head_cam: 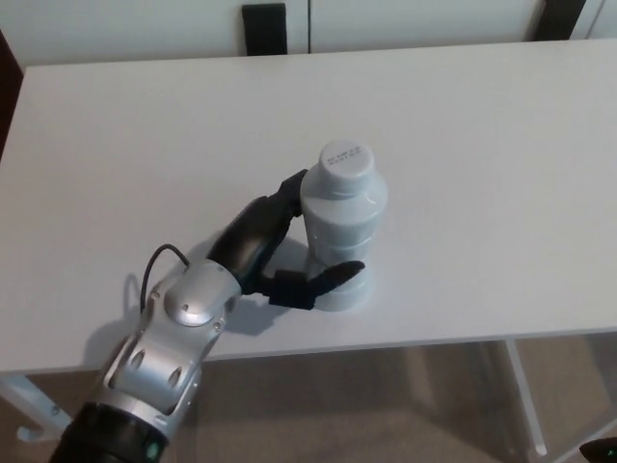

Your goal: The robot picks up a bottle from a person using its left hand and walk towards the table in frontand put the bottle on the table.

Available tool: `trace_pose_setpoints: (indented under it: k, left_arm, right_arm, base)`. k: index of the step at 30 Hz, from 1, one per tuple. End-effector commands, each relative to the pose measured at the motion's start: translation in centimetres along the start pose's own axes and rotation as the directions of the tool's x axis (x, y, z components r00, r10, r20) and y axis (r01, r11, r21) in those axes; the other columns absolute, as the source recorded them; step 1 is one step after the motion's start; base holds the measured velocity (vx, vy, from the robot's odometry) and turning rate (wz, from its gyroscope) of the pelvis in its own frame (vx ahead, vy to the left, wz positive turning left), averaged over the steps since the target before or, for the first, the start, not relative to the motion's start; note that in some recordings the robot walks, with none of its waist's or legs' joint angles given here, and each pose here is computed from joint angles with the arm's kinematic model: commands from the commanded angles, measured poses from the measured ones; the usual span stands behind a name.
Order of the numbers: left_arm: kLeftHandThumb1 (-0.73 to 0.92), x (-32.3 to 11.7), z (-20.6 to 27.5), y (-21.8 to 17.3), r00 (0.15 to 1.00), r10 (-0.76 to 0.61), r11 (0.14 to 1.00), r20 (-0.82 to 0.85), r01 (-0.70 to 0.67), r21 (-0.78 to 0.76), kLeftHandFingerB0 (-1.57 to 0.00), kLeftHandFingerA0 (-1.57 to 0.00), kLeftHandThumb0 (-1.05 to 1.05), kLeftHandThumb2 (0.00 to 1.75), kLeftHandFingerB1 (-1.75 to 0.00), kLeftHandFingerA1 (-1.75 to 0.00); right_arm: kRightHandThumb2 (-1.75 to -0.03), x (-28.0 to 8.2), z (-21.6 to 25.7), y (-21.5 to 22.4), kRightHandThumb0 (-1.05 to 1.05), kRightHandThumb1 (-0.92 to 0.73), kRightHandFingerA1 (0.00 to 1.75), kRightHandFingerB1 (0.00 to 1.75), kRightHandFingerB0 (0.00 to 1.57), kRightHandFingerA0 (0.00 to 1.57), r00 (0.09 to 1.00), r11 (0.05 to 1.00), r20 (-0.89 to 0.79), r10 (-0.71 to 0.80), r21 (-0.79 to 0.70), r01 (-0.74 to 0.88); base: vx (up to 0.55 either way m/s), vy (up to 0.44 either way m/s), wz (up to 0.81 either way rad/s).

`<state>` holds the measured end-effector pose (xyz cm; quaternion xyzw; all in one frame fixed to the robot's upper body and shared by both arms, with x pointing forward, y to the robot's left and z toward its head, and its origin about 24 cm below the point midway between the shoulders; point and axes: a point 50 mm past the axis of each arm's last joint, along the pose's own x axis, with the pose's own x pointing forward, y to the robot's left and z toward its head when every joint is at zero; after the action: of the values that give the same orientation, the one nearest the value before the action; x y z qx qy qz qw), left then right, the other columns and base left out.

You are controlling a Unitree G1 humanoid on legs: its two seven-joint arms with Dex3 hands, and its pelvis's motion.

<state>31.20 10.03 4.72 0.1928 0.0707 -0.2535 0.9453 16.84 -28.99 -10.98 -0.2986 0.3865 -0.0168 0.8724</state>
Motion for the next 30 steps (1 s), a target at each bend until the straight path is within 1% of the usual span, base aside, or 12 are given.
trace_pose_setpoints:
  k: [1,4,6,7,10,11,15,17,20,21,22,30]
  left_arm:
    - [0.53,-0.6,0.4,1.1,0.999,-0.032,0.997,0.022,0.03,0.073,0.0,0.0,-0.94,0.6,0.0,0.0]
    - [0.52,-1.2,0.6,2.3,0.999,-0.041,0.993,0.029,0.037,0.116,0.0,0.0,-0.88,0.56,0.0,0.0]
    - [0.5,-1.9,0.7,3.8,0.999,-0.044,0.988,0.028,0.039,0.15,0.0,0.0,-0.96,0.62,0.0,0.0]
    - [0.49,-2.3,0.8,4.5,0.999,-0.045,0.985,0.028,0.04,0.165,0.0,0.0,-0.98,0.63,0.0,0.0]
    - [0.52,-4.0,1.0,6.8,0.998,-0.043,0.978,0.042,0.033,0.204,0.0,0.0,-0.93,0.6,0.0,0.0]
    - [0.52,-5.4,1.0,8.0,0.998,-0.04,0.974,0.05,0.028,0.226,0.0,0.0,-0.91,0.59,0.0,0.0]
    - [0.53,-8.3,1.1,9.0,0.996,-0.045,0.97,0.079,0.025,0.241,0.0,0.0,-0.89,0.57,0.0,0.0]
    - [0.49,-11.4,0.6,8.5,0.992,-0.042,0.985,0.121,0.021,0.172,0.0,0.0,-0.87,0.58,0.0,0.0]
    - [0.46,-13.9,0.8,7.2,0.982,-0.046,0.989,0.182,0.019,0.148,0.0,0.0,-0.85,0.57,0.0,-0.03]
    - [0.46,-14.9,1.0,6.6,0.976,-0.055,0.989,0.21,0.024,0.149,0.0,0.0,-0.85,0.57,0.0,-0.03]
    - [0.41,-15.9,1.1,5.9,0.971,-0.066,0.988,0.229,0.03,0.154,0.0,0.0,-0.73,0.82,-0.03,-0.02]
    - [0.35,-25.5,3.0,-1.7,0.899,-0.207,0.977,0.385,0.173,0.122,-0.03,-0.04,-0.58,0.8,-0.32,-0.32]
  right_arm:
    - [-0.85,0.1,0.1,-0.3,-0.58,-0.48,0.63,0.55,0.44,0.55,1.0,1.0,-0.01,0.0,-0.012,0.0]
    - [-0.56,0.2,0.4,-0.3,-0.54,-0.61,0.5,0.41,0.49,0.58,1.0,1.0,-0.003,0.001,-0.01,-0.001]
    - [-0.84,0.3,0.5,-0.4,-0.58,-0.48,0.61,0.54,0.42,0.54,1.0,1.0,0.003,0.007,-0.015,-0.007]
    - [-0.57,0.3,0.5,-0.5,-0.55,-0.61,0.5,0.41,0.47,0.57,1.0,1.0,0.005,0.011,-0.018,-0.011]
    - [-0.57,0.6,1.1,-1.0,-0.56,-0.61,0.5,0.42,0.47,0.57,1.0,0.999,0.012,0.014,-0.037,-0.013]
    - [-0.86,0.7,1.5,-1.2,-0.59,-0.49,0.62,0.53,0.4,0.52,1.0,0.999,0.017,0.017,-0.043,-0.016]
    - [-0.84,0.9,1.7,-1.3,-0.58,-0.48,0.64,0.54,0.41,0.55,1.0,0.999,0.01,0.02,-0.04,-0.02]
    - [-0.58,0.7,1.2,-1.4,-0.55,-0.61,0.51,0.42,0.46,0.55,1.0,0.999,-0.001,0.013,-0.052,-0.013]
    - [-0.85,0.7,1.2,-1.8,-0.58,-0.48,0.62,0.53,0.4,0.52,1.0,0.999,-0.004,0.006,-0.051,-0.006]
    - [-0.85,0.8,1.3,-1.9,-0.58,-0.48,0.62,0.53,0.4,0.52,1.0,0.999,-0.004,0.003,-0.047,-0.003]
    - [-0.57,0.7,1.2,-1.9,-0.55,-0.61,0.52,0.41,0.47,0.57,1.0,0.999,-0.006,0.004,-0.047,-0.005]
    - [-0.59,0.2,-0.4,-1.4,-0.54,-0.61,0.52,0.42,0.47,0.57,0.999,0.999,-0.051,0.012,-0.042,-0.014]
  base:
    - [0.0,0.0,0.0]
    - [0.0,0.0,0.0]
    - [0.0,0.0,0.0]
    - [0.0,0.0,0.0]
    - [0.0,0.0,0.0]
    - [0.0,0.0,0.0]
    - [0.0,0.0,0.0]
    - [0.0,0.0,0.0]
    - [0.0,0.0,0.0]
    - [0.0,0.0,0.0]
    - [0.0,0.0,0.0]
    - [0.0,0.0,0.0]
